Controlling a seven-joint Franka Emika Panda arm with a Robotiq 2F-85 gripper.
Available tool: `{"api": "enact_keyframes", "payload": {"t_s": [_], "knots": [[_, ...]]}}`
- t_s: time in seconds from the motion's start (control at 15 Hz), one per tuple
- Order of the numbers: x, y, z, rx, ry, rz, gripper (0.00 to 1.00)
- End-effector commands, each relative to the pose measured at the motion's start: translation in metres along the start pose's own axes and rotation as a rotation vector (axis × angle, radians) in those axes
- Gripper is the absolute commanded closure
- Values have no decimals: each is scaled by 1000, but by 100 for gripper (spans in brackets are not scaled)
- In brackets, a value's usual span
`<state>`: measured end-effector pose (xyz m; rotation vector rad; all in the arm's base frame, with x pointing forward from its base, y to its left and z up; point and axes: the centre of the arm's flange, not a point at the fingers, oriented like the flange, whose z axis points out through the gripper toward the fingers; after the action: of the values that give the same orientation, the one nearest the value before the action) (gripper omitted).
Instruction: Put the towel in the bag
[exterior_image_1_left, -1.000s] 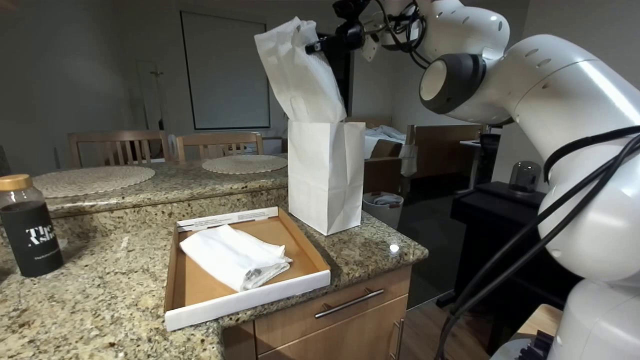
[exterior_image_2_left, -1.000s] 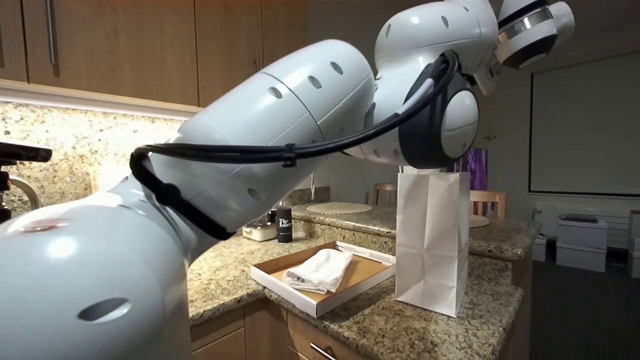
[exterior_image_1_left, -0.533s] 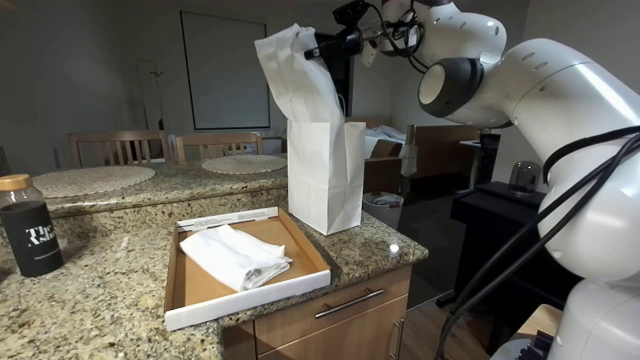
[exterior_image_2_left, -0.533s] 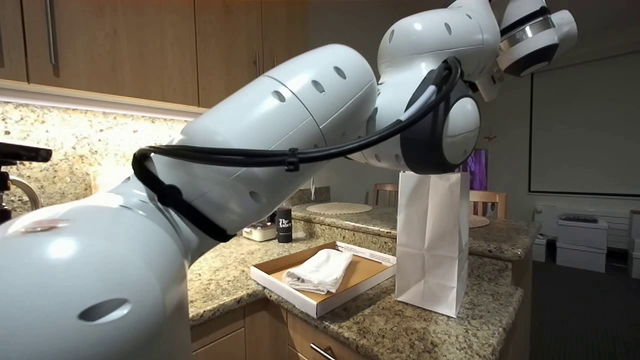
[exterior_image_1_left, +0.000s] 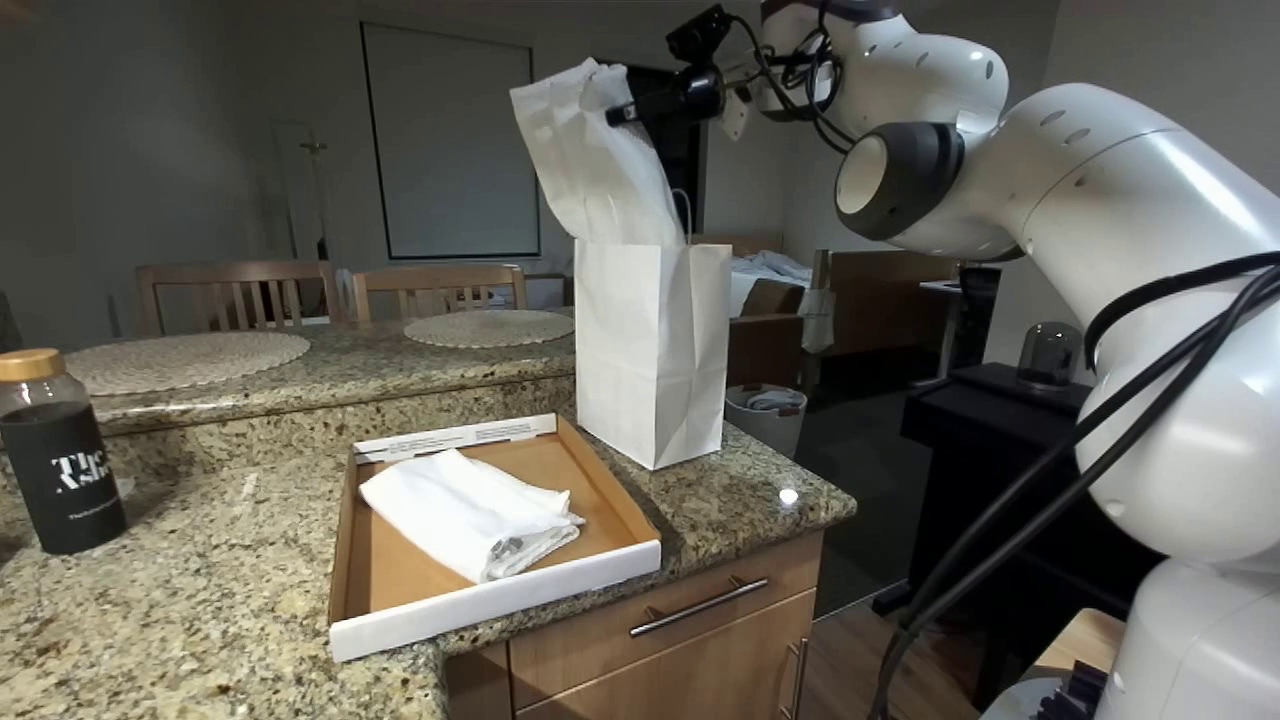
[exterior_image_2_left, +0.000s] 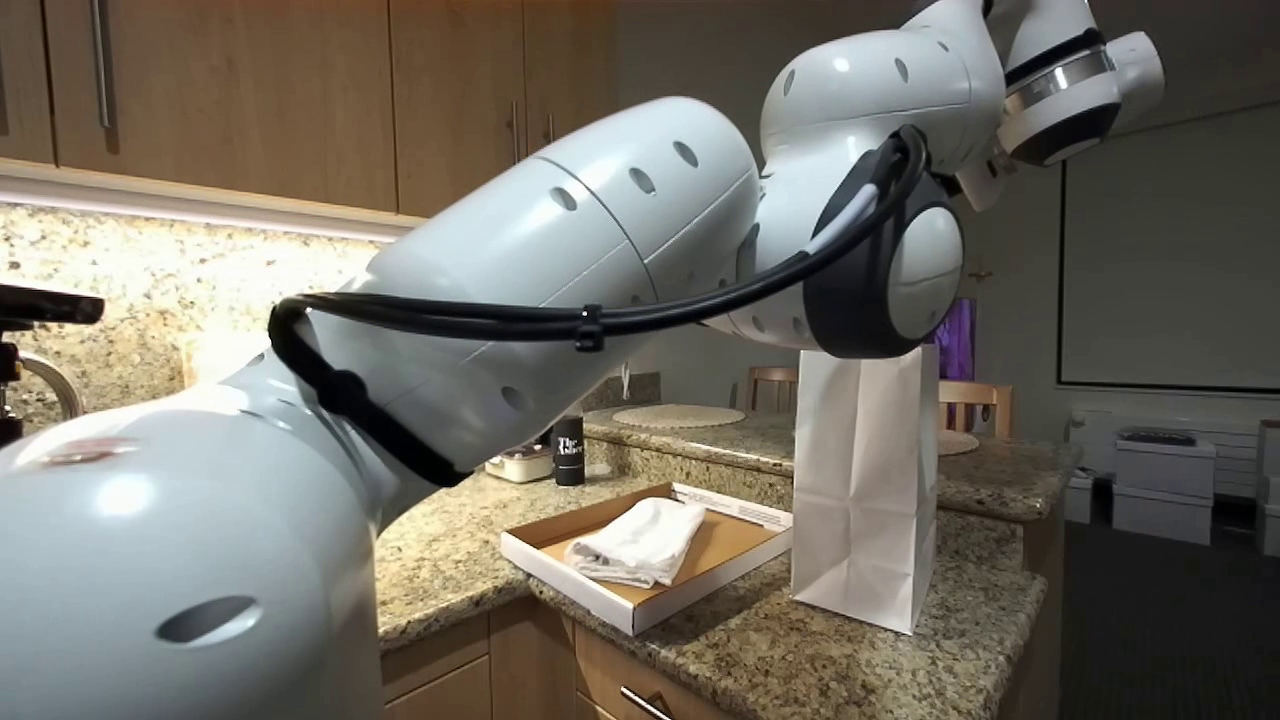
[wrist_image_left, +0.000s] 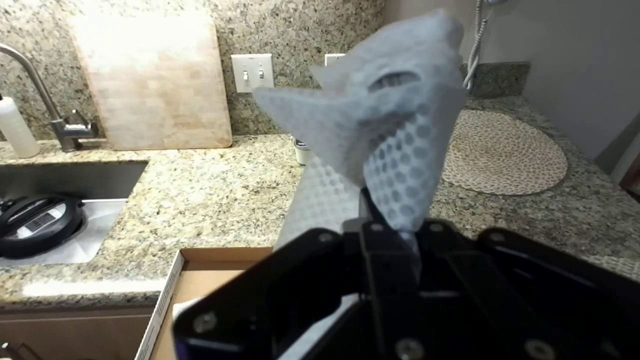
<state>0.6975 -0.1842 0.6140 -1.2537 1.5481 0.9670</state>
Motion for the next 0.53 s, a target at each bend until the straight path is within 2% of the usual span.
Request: {"api": "enact_keyframes", "payload": {"t_s": [0.0, 0.2, 0.27, 0.47], "knots": [[-19, -33, -14, 49, -54, 90, 94], [-19, -35, -17, 73, -51, 127, 94], [-2, -6, -5, 58, -17, 73, 91], [-2, -7, -5, 59, -18, 82, 91]]}}
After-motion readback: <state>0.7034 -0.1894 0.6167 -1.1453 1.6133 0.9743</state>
